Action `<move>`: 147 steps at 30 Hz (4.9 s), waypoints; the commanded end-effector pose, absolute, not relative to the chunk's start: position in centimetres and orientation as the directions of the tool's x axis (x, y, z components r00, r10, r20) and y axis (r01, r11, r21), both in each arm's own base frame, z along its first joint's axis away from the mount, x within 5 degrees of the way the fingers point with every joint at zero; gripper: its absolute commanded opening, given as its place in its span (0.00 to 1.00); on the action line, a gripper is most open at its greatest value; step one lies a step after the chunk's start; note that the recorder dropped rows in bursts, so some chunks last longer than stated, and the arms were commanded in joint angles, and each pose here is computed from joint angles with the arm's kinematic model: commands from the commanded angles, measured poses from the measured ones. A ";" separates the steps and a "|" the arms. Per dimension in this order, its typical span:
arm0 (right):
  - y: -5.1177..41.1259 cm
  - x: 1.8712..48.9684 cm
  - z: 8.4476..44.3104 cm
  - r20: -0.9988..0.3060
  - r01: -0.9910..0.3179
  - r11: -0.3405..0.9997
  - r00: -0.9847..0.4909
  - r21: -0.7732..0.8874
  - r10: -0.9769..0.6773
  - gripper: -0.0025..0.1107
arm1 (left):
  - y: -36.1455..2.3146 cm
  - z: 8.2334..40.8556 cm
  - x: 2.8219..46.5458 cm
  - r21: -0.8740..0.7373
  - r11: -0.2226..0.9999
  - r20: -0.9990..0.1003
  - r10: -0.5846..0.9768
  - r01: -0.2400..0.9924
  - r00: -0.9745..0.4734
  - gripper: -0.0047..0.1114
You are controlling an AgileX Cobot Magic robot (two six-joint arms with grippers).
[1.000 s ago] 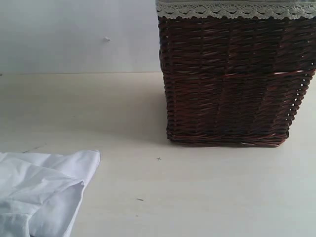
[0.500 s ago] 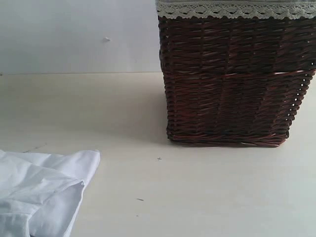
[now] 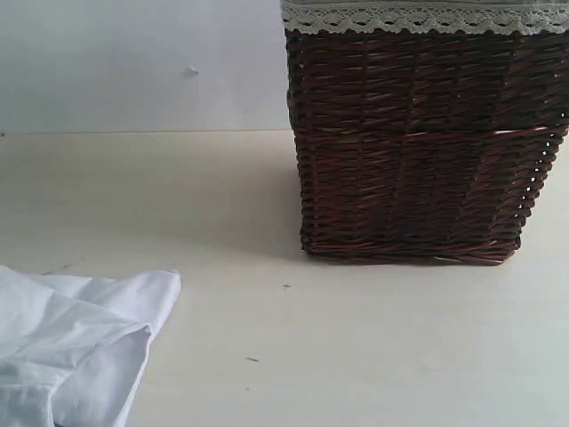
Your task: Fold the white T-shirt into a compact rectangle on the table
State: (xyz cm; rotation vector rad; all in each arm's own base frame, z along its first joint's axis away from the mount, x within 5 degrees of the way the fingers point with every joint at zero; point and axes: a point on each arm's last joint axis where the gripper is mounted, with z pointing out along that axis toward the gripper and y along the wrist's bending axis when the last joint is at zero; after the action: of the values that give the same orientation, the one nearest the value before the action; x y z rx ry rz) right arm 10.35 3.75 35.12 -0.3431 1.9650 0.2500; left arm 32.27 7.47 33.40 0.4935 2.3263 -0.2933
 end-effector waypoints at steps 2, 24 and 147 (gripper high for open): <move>3.8 10.2 35.3 -0.919 -0.357 0.934 -0.374 0.016 -0.127 0.02 | -3.7 29.6 30.8 -0.102 0.569 -0.564 0.643 0.816 -0.519 0.61; 3.8 10.2 35.3 -0.917 -0.358 0.934 -0.376 0.015 -0.130 0.02 | -12.3 17.0 24.3 0.048 0.434 -0.274 0.872 0.900 -0.406 0.61; 28.0 25.2 28.5 -0.896 -0.785 0.619 -0.297 0.033 -0.329 0.35 | -12.3 41.7 21.5 0.309 0.408 -0.648 0.751 0.859 -0.124 0.04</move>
State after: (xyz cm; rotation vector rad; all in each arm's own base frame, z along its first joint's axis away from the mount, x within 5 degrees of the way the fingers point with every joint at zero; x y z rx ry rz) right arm 25.55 28.08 27.69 -0.8760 1.9032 0.5812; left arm 21.68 -12.25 41.30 1.3916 1.9226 -0.1687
